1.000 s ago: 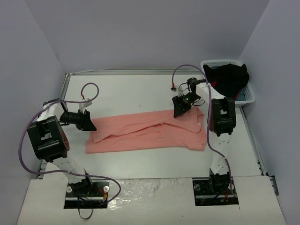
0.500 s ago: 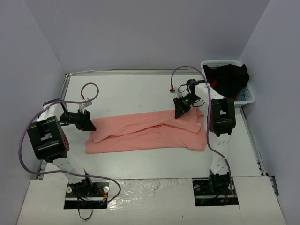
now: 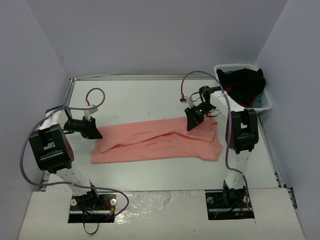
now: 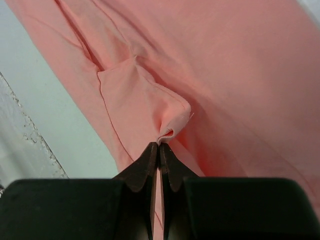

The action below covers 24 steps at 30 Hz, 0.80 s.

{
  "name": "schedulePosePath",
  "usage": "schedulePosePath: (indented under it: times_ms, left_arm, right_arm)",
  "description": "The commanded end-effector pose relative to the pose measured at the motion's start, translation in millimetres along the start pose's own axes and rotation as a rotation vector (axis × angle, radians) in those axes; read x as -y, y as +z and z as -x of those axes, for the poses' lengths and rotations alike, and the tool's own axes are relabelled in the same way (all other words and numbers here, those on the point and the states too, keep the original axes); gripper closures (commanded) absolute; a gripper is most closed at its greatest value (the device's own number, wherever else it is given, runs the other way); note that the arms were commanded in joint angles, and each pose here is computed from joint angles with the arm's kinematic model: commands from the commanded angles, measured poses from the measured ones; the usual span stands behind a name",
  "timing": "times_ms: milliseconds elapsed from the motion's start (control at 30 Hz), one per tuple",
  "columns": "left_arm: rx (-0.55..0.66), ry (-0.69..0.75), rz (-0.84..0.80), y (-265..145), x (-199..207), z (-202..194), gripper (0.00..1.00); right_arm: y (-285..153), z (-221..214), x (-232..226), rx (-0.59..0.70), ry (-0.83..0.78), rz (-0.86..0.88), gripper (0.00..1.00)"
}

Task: Fold and stack the t-shirts
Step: Fold the other side of the tshirt into a rectangle

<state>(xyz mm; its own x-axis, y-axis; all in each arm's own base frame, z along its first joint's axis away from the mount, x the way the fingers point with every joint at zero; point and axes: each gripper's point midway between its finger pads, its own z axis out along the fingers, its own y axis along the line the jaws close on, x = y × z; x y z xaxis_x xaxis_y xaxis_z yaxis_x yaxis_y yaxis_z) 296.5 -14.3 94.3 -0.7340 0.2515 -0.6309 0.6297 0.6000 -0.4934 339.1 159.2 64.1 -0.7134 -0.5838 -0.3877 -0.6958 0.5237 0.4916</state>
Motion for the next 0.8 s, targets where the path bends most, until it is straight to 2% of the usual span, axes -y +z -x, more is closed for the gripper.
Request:
schedulePosePath:
  times_ms: [0, 400, 567, 633, 767]
  left_arm:
    - [0.052, 0.037, -0.002, -7, 7, 15, 0.86]
    - [0.063, 0.025, -0.002, -3, 3, 16, 0.86]
    - [0.065, 0.019, -0.003, 0, 1, 13, 0.86]
    - [0.062, 0.015, -0.004, 0, 1, 12, 0.86]
    - [0.058, 0.015, -0.005, 1, 0, 11, 0.86]
  right_arm:
    - [-6, -19, -23, -0.051, -0.003, 0.033, 1.0]
    - [11, -58, -43, -0.186, -0.049, 0.09, 0.99]
    - [21, -69, -48, -0.221, -0.051, 0.119, 0.9]
    - [23, -72, -52, -0.226, -0.051, 0.145, 0.77]
    - [24, -78, -63, -0.242, -0.063, 0.204, 0.72]
